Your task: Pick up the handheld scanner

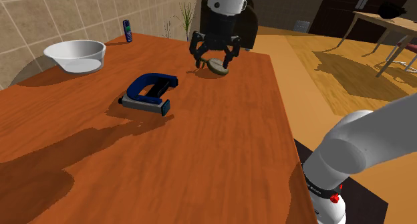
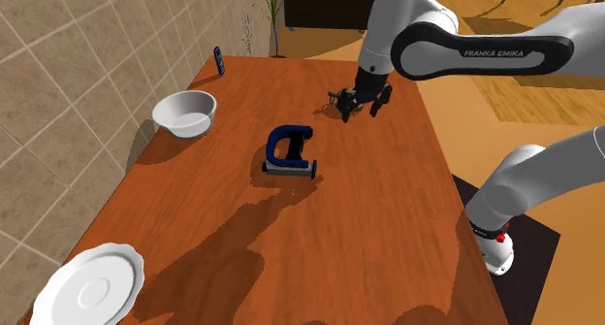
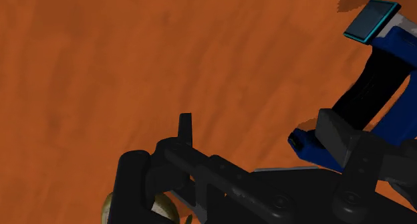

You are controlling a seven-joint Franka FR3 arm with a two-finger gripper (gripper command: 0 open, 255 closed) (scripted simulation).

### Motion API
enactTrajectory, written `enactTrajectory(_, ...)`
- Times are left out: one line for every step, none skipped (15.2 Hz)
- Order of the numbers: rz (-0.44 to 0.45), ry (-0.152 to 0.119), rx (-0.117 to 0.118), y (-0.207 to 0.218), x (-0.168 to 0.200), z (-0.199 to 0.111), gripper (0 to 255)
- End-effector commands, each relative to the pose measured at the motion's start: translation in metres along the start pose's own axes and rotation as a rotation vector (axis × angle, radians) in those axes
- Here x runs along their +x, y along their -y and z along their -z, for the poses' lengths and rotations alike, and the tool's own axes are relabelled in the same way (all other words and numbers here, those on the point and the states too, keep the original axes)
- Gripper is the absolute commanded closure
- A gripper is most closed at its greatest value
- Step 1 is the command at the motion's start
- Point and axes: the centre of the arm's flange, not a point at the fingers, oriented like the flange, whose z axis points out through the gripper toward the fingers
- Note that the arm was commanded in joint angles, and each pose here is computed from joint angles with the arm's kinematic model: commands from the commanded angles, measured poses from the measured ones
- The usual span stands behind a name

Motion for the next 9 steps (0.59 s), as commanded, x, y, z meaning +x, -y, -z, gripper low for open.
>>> enactTrajectory(-0.058,0.012,-0.01,0.028,0.003,-0.012,0)
enactTrajectory(-0.084,0.017,-0.015,0.04,0.006,-0.018,0)
enactTrajectory(-0.111,0.023,-0.02,0.053,0.009,-0.024,0)
enactTrajectory(-0.137,0.028,-0.026,0.065,0.012,-0.03,0)
enactTrajectory(-0.164,0.034,-0.031,0.077,0.015,-0.035,0)
enactTrajectory(-0.19,0.039,-0.036,0.089,0.019,-0.041,0)
enactTrajectory(-0.217,0.045,-0.042,0.101,0.023,-0.047,0)
enactTrajectory(-0.243,0.05,-0.047,0.113,0.027,-0.054,0)
enactTrajectory(-0.27,0.056,-0.052,0.125,0.032,-0.06,0)
